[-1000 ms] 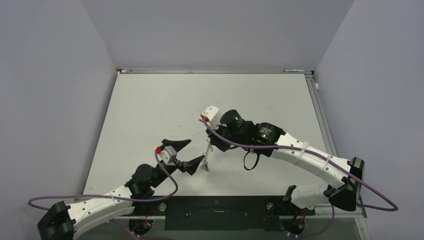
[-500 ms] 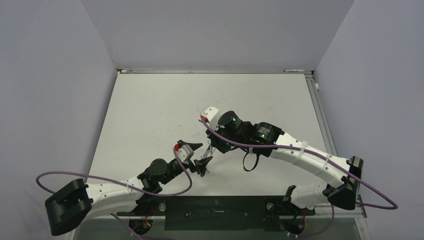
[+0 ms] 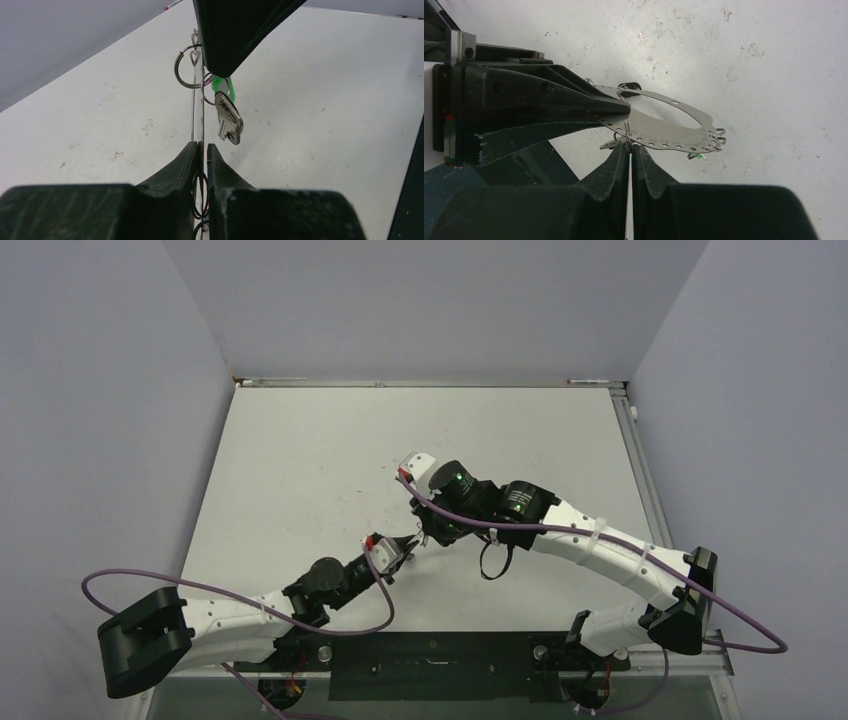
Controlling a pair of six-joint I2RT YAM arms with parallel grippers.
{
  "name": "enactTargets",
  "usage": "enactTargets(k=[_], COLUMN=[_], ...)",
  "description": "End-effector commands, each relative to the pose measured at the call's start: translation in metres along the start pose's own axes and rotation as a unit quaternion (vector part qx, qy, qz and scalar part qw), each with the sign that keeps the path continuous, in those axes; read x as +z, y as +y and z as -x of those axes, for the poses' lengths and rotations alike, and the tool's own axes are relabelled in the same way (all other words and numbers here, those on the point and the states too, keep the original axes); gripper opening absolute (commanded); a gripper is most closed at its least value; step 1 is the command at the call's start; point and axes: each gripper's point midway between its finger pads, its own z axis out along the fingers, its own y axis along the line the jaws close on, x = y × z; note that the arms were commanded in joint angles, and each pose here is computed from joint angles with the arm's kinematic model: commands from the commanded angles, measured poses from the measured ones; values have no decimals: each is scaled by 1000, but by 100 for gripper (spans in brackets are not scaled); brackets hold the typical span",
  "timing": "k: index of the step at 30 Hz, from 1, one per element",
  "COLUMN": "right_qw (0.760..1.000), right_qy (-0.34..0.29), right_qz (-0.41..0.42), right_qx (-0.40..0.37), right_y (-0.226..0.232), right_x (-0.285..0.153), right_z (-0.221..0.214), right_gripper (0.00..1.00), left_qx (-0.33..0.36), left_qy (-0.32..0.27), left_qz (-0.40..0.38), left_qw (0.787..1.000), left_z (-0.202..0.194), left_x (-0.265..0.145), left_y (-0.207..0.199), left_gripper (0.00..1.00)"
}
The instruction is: Put the keys on the keyring
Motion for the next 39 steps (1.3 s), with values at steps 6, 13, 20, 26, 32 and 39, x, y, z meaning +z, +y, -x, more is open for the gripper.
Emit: enactTargets(k=[6,13,20,26,32,39], right_qw=[998,997,995,994,993,992], right_qy=[10,23,59,88,100,111], right_qz=[-56,-59,-61,-55,-42,-30], right_qx=[21,51,45,44,46,51], right_y=[-16,-13,-13,-18,-22,-29], right_x=[-4,7,15,12,8,3], right_z=[-2,-8,-14,-19,-20,-22], right_gripper=[5,5,5,5,5,5], left_qx=[37,15,79,137,156,171], left_qy=[-10,3,36,47,37,-2], left_qz=[33,65,90,78,31,-54], left_qw=[999,998,992,986,987,984], left_z=[27,33,25,18,21,29], left_x=[9,15,18,10,3,-10], left_y=[9,14,22,20,5,-22], left_gripper=[0,0,0,13,56,73])
